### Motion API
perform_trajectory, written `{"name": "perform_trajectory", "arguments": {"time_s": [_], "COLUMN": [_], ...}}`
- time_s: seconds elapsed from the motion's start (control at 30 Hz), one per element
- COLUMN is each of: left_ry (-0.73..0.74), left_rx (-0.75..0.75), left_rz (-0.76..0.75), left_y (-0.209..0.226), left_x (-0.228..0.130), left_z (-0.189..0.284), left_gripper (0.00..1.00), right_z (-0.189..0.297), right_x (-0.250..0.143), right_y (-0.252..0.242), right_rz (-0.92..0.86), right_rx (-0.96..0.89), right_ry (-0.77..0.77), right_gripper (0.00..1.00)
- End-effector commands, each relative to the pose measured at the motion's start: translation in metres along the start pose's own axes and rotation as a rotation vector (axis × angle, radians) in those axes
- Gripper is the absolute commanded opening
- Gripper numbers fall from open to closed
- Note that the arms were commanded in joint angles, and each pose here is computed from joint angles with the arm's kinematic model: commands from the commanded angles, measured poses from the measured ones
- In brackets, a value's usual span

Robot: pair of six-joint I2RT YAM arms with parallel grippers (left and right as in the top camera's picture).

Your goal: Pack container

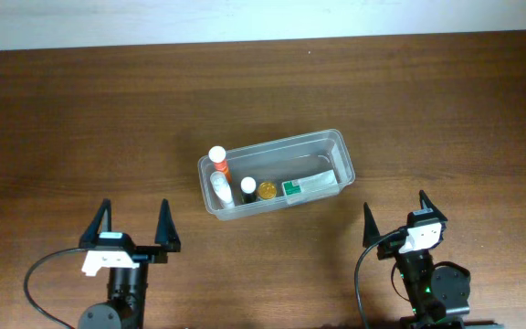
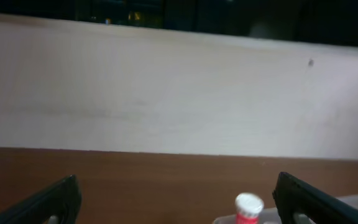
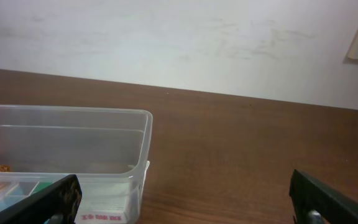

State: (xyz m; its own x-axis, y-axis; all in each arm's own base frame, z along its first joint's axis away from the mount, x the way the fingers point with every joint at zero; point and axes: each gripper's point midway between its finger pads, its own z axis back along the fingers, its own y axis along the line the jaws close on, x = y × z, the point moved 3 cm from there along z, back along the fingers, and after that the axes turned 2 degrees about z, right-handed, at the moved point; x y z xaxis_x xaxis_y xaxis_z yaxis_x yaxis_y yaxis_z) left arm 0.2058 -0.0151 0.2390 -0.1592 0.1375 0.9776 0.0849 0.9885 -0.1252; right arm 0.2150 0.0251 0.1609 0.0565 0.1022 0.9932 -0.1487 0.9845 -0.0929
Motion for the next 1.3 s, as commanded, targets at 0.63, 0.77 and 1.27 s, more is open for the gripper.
{"name": "perform_trajectory", "arguments": {"time_s": [0.63,0.77,1.27], "left_ry": [0.249,0.249,0.249], "left_rx": [0.006,0.006,0.006], "left_rz": [-0.178,-0.178,-0.178], "left_y": [0.010,0.010,0.010], "left_x": [-0.080,-0.080,-0.080], "left_z": [0.004,0.004,0.004], "left_gripper": [0.99,0.99,0.99], "right_z": [0.000,0.000,0.000], "right_x": [-0.002,-0.002,-0.002], "right_y": [-0.003,-0.003,-0.003], "right_rz": [0.003,0.003,0.003], "right_rx": [-0.016,-0.016,-0.016], "right_ry": [0.002,0.002,0.002], "right_gripper": [0.98,0.98,0.98]}}
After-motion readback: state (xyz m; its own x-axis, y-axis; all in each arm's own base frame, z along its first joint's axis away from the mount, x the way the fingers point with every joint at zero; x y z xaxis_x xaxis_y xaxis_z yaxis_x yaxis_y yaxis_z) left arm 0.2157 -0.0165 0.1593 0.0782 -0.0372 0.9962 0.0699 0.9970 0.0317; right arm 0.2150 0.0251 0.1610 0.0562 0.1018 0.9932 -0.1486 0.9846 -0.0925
